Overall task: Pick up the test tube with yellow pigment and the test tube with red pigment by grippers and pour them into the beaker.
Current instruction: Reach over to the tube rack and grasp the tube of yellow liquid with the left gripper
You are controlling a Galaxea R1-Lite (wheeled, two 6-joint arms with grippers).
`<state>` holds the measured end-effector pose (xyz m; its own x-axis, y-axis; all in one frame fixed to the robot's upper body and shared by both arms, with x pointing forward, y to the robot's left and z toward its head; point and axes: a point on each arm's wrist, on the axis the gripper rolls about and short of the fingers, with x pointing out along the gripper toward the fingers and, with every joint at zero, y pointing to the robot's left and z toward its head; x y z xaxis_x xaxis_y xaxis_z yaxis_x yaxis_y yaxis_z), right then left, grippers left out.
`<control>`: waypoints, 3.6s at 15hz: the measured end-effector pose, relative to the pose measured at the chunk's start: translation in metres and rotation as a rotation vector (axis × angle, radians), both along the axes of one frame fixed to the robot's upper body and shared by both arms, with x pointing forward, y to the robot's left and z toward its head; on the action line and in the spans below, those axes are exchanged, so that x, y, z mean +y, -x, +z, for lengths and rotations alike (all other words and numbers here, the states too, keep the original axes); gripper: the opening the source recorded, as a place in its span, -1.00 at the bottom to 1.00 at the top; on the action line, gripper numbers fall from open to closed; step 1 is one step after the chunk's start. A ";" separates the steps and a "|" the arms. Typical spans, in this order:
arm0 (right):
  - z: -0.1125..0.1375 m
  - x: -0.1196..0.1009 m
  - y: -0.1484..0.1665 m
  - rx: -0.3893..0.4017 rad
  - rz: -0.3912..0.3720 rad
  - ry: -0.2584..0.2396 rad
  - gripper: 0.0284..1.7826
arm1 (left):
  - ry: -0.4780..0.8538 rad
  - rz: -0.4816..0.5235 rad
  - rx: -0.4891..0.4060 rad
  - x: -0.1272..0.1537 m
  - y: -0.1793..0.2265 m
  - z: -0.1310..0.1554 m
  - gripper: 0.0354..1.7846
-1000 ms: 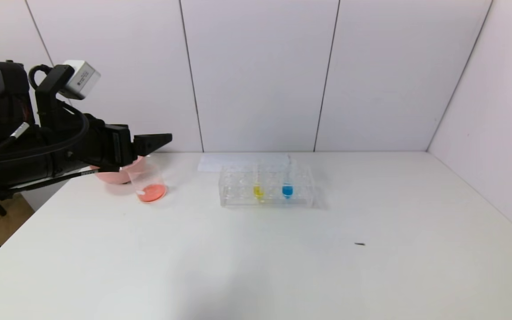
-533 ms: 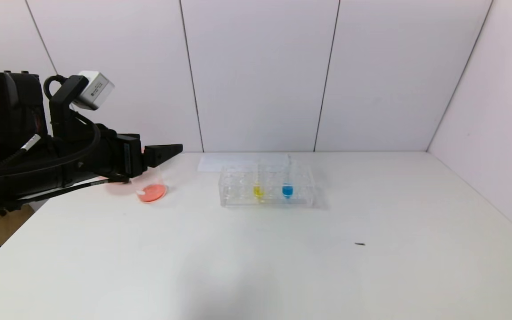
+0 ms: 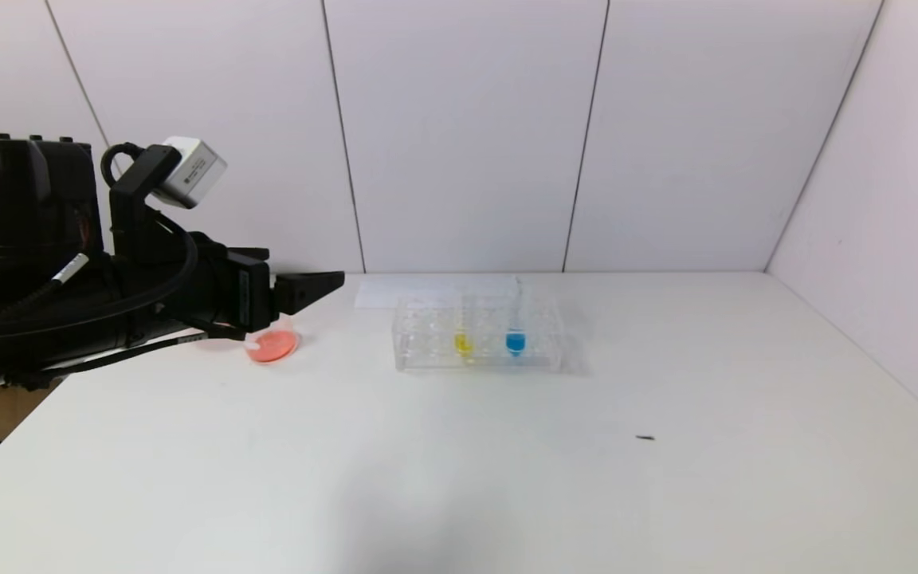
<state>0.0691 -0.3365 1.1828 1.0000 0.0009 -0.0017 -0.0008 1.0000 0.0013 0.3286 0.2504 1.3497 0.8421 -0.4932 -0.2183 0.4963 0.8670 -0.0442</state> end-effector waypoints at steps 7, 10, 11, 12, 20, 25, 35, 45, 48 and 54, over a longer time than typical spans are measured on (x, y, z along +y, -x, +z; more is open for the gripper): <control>0.000 0.000 0.000 0.000 0.000 0.000 0.91 | -0.011 -0.035 0.031 -0.011 -0.004 -0.008 0.98; 0.000 0.000 0.000 0.000 0.000 0.000 0.91 | -0.021 -0.052 0.058 -0.019 -0.013 -0.016 0.98; 0.000 0.000 0.000 0.000 0.000 0.000 0.91 | -0.022 -0.054 0.062 -0.021 -0.017 -0.018 0.98; 0.000 0.000 0.000 0.000 0.000 0.000 0.91 | -0.020 -0.058 0.060 -0.024 -0.022 -0.019 0.98; 0.000 0.000 0.000 0.000 0.000 0.000 0.91 | -0.030 -0.102 0.106 -0.037 -0.046 -0.018 0.98; 0.000 0.000 0.000 0.000 0.000 0.000 0.91 | -0.016 -0.166 0.117 -0.046 -0.059 -0.020 0.98; 0.000 0.000 0.000 0.000 0.000 0.000 0.91 | -0.026 -0.189 0.144 -0.068 -0.091 -0.045 0.98; 0.000 0.000 0.000 0.000 0.000 0.000 0.91 | -0.021 -0.235 0.167 -0.088 -0.118 -0.064 0.98; 0.000 0.000 0.000 0.000 0.000 0.000 0.91 | -0.009 -0.241 0.150 -0.094 -0.125 -0.071 0.98; 0.000 0.000 0.000 0.000 0.000 0.000 0.91 | 0.014 -0.259 0.084 -0.109 -0.137 -0.091 0.98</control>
<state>0.0691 -0.3365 1.1828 1.0000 0.0004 -0.0017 -0.0004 1.0000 0.0013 0.4651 0.1409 1.2587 0.6666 -0.6933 -0.2740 0.6957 0.7106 -0.1055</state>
